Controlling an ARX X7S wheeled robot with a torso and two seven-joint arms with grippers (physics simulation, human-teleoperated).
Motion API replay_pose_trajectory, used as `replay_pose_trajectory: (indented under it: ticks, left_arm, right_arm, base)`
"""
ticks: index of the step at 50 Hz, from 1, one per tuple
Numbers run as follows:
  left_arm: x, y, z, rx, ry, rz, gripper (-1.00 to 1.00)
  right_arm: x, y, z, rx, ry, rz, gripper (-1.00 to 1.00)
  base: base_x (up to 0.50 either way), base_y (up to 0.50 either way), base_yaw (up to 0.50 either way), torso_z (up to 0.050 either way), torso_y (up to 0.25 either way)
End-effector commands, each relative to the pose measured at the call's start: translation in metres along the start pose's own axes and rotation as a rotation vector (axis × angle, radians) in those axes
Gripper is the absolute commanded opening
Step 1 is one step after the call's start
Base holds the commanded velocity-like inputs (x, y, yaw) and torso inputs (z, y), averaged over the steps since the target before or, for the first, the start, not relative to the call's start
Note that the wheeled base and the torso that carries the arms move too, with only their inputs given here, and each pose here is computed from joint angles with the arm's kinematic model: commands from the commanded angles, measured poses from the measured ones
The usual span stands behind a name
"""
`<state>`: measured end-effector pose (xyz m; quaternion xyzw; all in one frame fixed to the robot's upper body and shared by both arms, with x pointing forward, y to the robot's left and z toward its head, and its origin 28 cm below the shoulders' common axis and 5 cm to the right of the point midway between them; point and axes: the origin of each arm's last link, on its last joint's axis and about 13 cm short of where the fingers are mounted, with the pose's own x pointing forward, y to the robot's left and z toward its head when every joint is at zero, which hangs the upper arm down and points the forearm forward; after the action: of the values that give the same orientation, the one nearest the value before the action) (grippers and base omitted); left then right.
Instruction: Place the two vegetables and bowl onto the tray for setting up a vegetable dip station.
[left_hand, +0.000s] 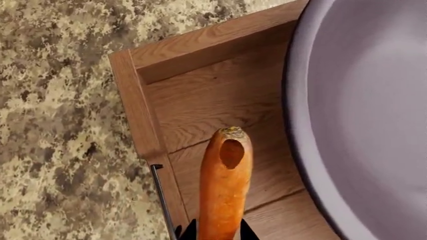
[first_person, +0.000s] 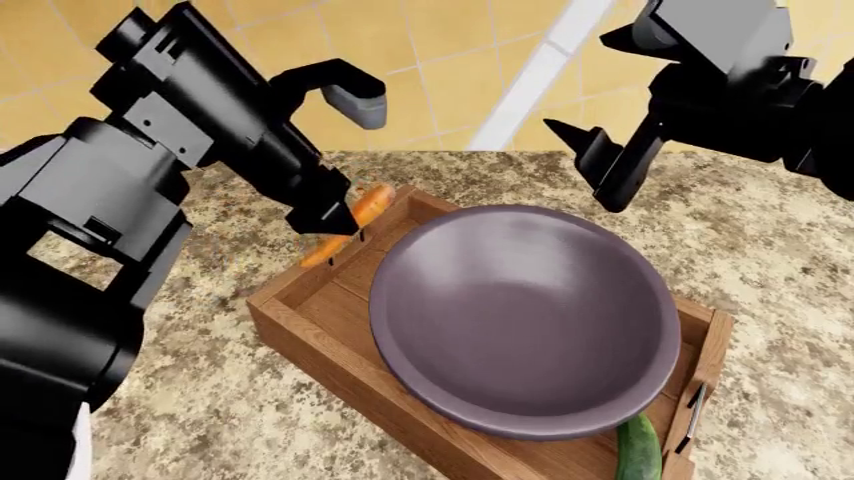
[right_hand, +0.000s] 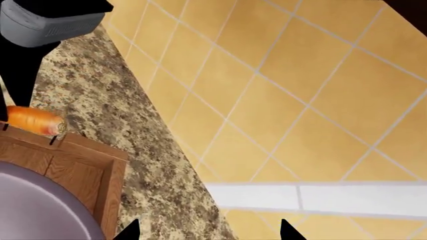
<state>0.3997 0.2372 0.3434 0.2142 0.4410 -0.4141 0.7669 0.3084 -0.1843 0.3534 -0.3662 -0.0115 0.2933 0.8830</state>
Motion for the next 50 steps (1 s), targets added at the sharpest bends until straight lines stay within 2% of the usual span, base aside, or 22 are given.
replay_pose_trajectory:
  ticks: [1, 15, 30, 31, 45, 50]
  left_arm:
    - [0.009, -0.006, -0.001, -0.015, -0.008, -0.049, -1.0]
    - [0.023, -0.009, -0.007, -0.017, 0.008, -0.065, -1.0]
    - [0.023, -0.004, -0.009, 0.004, 0.043, -0.04, -1.0]
    - [0.023, -0.003, -0.009, 0.009, 0.046, -0.034, 1.0]
    - [0.018, 0.001, -0.005, 0.012, 0.031, -0.011, 1.0]
    - [0.002, 0.01, 0.0, 0.025, 0.02, 0.072, 1.0]
  right_arm:
    - [-0.001, 0.001, -0.001, 0.002, -0.005, 0.002, 1.0]
    - [-0.004, 0.003, -0.003, 0.002, -0.004, 0.0, 1.0]
    - [-0.003, 0.003, -0.002, 0.004, -0.007, 0.005, 1.0]
    - [-0.003, 0.003, -0.002, 0.004, -0.007, 0.005, 1.0]
    - [-0.001, 0.004, -0.003, 0.008, -0.007, 0.007, 1.0]
    - [-0.001, 0.003, -0.002, 0.007, -0.008, 0.007, 1.0]
  base:
    - [0.0, 0.0, 0.0, 0.0, 0.0]
    - [0.0, 0.0, 0.0, 0.0, 0.0]
    - [0.0, 0.0, 0.0, 0.0, 0.0]
    - [0.0, 0.0, 0.0, 0.0, 0.0]
    - [0.0, 0.0, 0.0, 0.0, 0.0]
    - [0.0, 0.0, 0.0, 0.0, 0.0]
